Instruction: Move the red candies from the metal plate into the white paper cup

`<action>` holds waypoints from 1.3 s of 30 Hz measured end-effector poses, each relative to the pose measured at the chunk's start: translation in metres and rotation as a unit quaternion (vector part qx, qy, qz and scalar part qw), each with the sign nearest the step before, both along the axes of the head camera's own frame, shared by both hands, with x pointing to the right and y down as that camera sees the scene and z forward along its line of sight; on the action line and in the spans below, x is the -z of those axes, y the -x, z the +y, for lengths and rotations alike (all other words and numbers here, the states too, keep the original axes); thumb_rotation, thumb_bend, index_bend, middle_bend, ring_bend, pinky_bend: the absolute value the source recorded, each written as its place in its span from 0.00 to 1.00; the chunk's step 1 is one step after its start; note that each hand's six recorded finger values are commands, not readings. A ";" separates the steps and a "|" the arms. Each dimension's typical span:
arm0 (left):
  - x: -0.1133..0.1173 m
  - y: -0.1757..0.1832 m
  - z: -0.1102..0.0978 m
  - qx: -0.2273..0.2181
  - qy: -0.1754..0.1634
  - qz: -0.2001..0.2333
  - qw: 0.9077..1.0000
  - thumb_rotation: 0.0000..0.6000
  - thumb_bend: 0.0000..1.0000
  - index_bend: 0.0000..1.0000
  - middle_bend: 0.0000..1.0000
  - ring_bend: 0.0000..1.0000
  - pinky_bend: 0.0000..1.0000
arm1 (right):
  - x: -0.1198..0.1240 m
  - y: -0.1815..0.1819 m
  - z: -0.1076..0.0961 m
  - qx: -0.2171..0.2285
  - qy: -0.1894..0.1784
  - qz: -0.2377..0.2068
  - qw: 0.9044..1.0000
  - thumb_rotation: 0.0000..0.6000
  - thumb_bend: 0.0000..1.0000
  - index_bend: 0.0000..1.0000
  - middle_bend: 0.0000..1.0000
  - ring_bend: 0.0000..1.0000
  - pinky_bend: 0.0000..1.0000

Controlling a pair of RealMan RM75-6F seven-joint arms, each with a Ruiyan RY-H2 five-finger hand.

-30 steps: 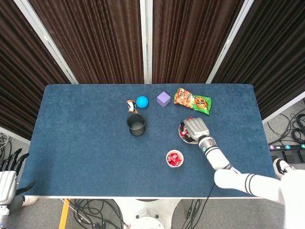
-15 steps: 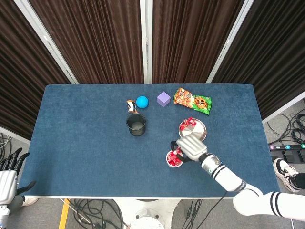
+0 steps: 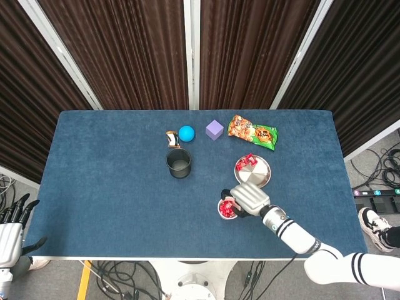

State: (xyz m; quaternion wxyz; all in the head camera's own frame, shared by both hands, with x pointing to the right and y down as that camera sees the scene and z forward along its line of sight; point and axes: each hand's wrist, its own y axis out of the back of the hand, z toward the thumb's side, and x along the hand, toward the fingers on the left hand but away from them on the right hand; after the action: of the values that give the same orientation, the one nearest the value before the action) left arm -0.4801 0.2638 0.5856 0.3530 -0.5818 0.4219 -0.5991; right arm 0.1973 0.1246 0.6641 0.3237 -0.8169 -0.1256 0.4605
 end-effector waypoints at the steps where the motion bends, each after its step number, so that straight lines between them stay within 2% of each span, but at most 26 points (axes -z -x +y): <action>1: 0.000 0.000 0.000 0.000 0.000 0.000 1.000 1.00 0.00 0.21 0.16 0.14 0.19 | 0.001 -0.001 -0.002 -0.004 -0.002 -0.002 1.000 1.00 0.38 0.35 0.96 0.93 1.00; 5: 0.000 0.000 0.000 0.000 0.000 0.000 1.000 1.00 0.00 0.21 0.16 0.14 0.19 | 0.005 -0.008 -0.018 -0.030 -0.016 -0.004 0.999 1.00 0.38 0.34 0.96 0.93 1.00; 11: 0.000 0.000 0.000 0.000 0.001 -0.001 1.000 1.00 0.00 0.21 0.16 0.14 0.19 | -0.007 -0.033 -0.049 -0.071 -0.041 0.038 0.996 1.00 0.33 0.34 0.96 0.93 1.00; 18: -0.001 0.000 -0.001 0.001 0.003 -0.002 1.000 1.00 0.00 0.21 0.16 0.14 0.19 | -0.042 -0.057 -0.084 -0.118 -0.053 0.106 0.986 1.00 0.32 0.36 0.96 0.93 1.00; 24: -0.001 0.000 -0.001 0.001 0.006 -0.004 1.000 1.00 0.00 0.21 0.16 0.14 0.19 | -0.075 -0.052 -0.102 -0.130 -0.047 0.144 0.980 1.00 0.32 0.36 0.96 0.93 1.00; 29: -0.001 0.002 -0.001 0.005 0.008 -0.006 1.000 1.00 0.00 0.21 0.16 0.14 0.19 | -0.096 -0.036 -0.108 -0.119 -0.040 0.166 0.978 1.00 0.32 0.36 0.96 0.93 1.00; 33: -0.003 0.004 0.002 0.009 0.013 -0.007 1.000 1.00 0.00 0.21 0.16 0.14 0.19 | -0.108 -0.026 -0.104 -0.109 -0.027 0.176 0.978 1.00 0.32 0.36 0.96 0.93 1.00; 39: -0.004 0.002 0.000 0.005 0.012 -0.005 1.000 1.00 0.00 0.21 0.16 0.14 0.19 | -0.111 -0.026 -0.099 -0.105 -0.021 0.181 0.978 1.00 0.32 0.36 0.96 0.93 1.00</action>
State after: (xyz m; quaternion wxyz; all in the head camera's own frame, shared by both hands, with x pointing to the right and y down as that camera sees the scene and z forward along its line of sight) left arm -0.4823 0.2641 0.5897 0.3454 -0.5804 0.4161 -0.6088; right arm 0.2229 0.0255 0.7753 0.3085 -0.6952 -0.1598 0.6293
